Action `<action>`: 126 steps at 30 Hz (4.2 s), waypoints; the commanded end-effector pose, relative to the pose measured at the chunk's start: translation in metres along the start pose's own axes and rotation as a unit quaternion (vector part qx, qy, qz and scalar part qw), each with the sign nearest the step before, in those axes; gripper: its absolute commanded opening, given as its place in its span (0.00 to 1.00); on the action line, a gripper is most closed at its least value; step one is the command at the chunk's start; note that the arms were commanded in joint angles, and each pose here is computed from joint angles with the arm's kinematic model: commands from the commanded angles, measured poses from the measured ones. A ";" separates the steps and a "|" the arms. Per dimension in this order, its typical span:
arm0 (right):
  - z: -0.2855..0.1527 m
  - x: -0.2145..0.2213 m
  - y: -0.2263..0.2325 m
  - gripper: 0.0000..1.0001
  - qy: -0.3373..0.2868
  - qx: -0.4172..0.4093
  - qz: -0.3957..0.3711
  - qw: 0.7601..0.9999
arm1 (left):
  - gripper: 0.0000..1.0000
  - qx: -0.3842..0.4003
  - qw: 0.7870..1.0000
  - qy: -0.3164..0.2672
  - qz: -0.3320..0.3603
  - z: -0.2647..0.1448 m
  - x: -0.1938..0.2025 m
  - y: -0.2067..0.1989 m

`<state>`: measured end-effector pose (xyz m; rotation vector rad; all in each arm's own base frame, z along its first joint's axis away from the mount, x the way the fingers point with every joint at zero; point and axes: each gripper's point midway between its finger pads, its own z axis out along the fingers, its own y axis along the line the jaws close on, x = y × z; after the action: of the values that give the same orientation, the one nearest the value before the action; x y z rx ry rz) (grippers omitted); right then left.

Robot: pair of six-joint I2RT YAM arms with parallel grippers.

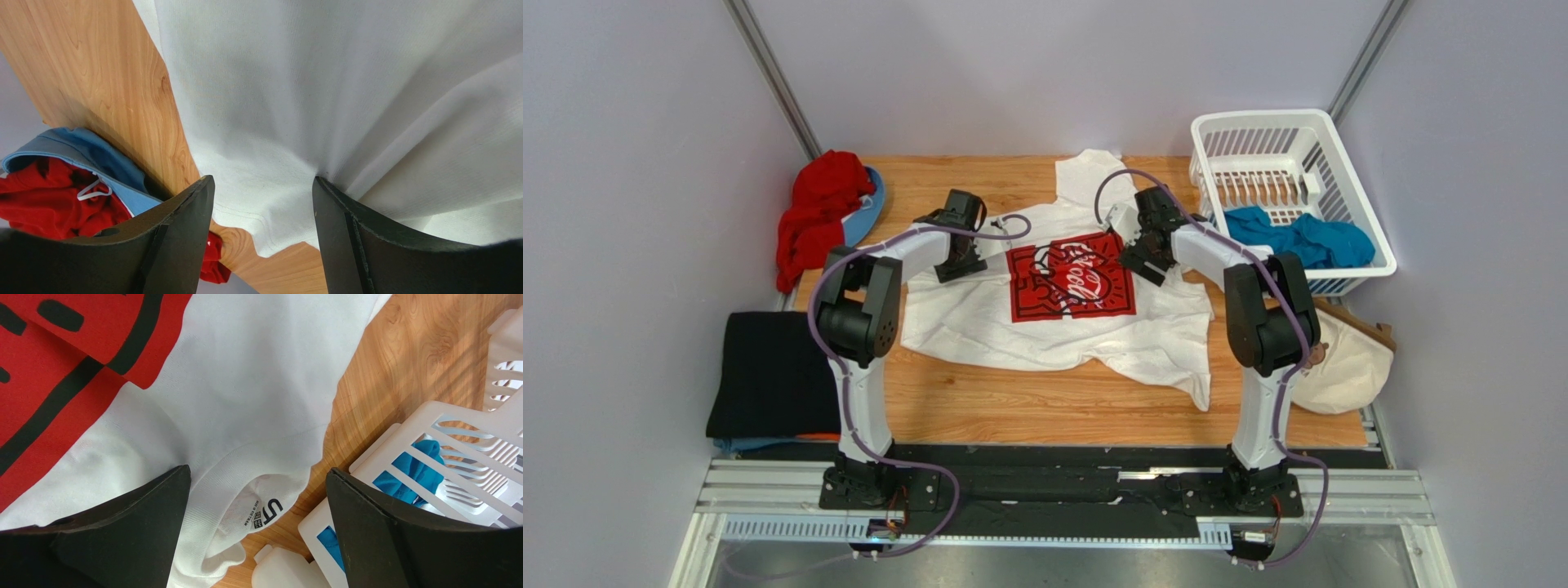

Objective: Fold and stack the t-shirts
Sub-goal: Flatten the tshirt out, then fold the tshirt

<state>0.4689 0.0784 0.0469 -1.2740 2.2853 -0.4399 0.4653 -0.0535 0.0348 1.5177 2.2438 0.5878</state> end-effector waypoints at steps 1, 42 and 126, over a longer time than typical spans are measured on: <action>-0.021 -0.010 -0.019 0.86 -0.018 0.028 0.013 0.999 | 0.69 0.013 1.000 -0.010 -0.006 -0.001 -0.006 -0.001; -0.124 0.012 0.035 0.82 -0.041 -0.057 0.040 0.997 | 0.74 -0.061 0.991 -0.105 -0.063 -0.093 -0.029 0.085; -0.170 0.115 0.188 0.61 0.015 -0.246 -0.003 0.969 | 0.00 0.272 0.960 -0.065 -0.021 -0.102 0.041 -0.129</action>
<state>0.1841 0.0785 0.0701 -1.5216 2.5248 0.1158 0.2971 -0.0721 0.0417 1.6919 2.4457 -0.1688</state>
